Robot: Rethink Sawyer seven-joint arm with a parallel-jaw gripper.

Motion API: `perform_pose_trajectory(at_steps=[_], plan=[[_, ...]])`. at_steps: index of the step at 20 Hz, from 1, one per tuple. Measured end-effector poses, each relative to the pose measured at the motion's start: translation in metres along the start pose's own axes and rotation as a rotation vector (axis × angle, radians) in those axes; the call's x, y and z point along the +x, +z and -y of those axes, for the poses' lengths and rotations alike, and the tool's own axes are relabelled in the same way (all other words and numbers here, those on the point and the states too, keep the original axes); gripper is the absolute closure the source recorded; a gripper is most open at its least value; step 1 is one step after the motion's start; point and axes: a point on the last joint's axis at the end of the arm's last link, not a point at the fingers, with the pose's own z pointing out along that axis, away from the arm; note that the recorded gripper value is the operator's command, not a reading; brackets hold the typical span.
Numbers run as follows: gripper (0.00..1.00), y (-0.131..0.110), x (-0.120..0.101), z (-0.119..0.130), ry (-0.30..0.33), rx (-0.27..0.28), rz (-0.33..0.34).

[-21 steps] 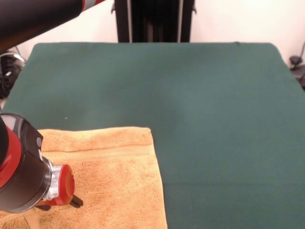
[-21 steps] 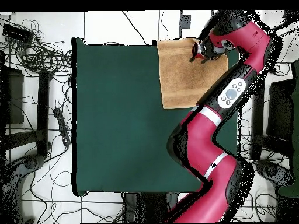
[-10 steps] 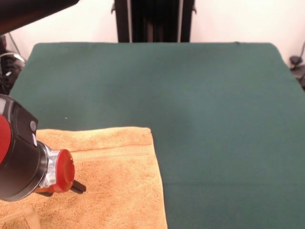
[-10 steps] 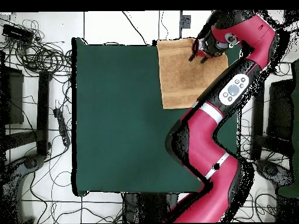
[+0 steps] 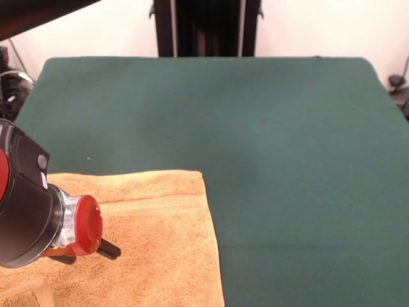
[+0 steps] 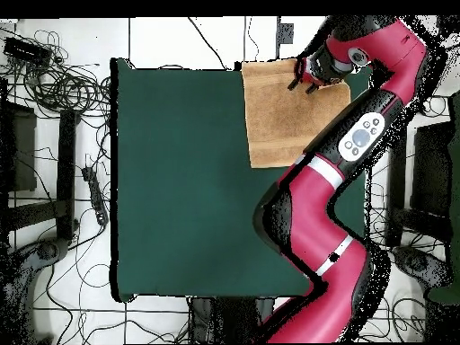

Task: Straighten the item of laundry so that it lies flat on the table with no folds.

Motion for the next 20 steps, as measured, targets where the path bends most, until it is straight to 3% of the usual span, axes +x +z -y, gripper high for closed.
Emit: perform_pose_trajectory(at_steps=[7, 15, 20], plan=[[0.0, 0.018, -0.011, -0.002, -0.021, -0.028, 0.068], [0.0, 0.051, -0.03, 0.006, -0.057, 0.01, 0.186], [0.0, 0.056, -0.033, 0.008, -0.104, 0.022, 0.197]])
